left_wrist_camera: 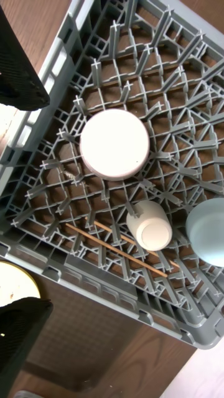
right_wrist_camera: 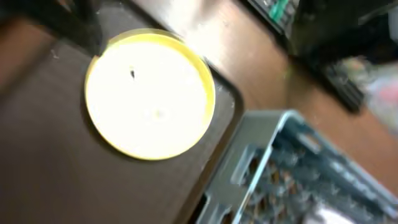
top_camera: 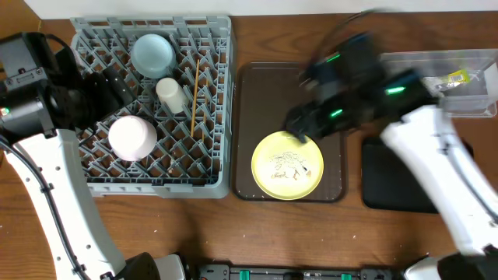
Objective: Sort waste into correct bins and load items into the dishwasher
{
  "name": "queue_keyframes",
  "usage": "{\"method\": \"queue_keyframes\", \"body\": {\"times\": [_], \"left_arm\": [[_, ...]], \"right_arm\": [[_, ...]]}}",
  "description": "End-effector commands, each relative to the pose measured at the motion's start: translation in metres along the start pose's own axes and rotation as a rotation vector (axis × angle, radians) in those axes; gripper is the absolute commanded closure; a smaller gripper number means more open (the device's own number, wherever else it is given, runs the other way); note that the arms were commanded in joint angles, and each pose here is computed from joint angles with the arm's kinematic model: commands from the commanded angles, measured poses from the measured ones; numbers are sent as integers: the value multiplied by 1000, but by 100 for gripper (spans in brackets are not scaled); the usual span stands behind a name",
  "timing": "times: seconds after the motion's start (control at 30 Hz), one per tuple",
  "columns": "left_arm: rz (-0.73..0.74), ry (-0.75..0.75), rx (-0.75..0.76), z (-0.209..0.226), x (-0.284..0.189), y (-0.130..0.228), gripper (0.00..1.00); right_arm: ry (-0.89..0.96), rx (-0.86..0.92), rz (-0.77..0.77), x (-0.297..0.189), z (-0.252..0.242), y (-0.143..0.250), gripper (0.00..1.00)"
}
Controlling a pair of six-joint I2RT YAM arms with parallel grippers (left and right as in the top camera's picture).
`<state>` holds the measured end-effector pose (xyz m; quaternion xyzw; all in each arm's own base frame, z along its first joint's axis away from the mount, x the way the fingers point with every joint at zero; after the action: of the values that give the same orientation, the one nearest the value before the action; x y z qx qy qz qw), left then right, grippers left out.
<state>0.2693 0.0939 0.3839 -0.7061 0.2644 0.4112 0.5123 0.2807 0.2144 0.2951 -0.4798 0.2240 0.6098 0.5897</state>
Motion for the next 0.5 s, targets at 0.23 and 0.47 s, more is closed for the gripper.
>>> {"method": "queue_keyframes", "body": {"times": [0.23, 0.47], "left_arm": [[2, -8, -14, 2, 0, 0, 4], [2, -8, -14, 2, 0, 0, 4]], "right_arm": [[435, -380, 146, 180, 76, 89, 41], [556, -419, 113, 198, 78, 105, 47]]}}
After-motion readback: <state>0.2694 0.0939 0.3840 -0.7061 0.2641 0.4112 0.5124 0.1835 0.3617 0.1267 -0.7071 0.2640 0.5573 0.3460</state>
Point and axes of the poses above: each gripper's point midway between its finger pads, its own x axis out along the fingers, its own z axis along the line the jaws close on, y = z × x, the point moved 9 cm from there along -x, back along the fingers, and after that the axes turned 12 degrees about x, right-handed, at the moved point
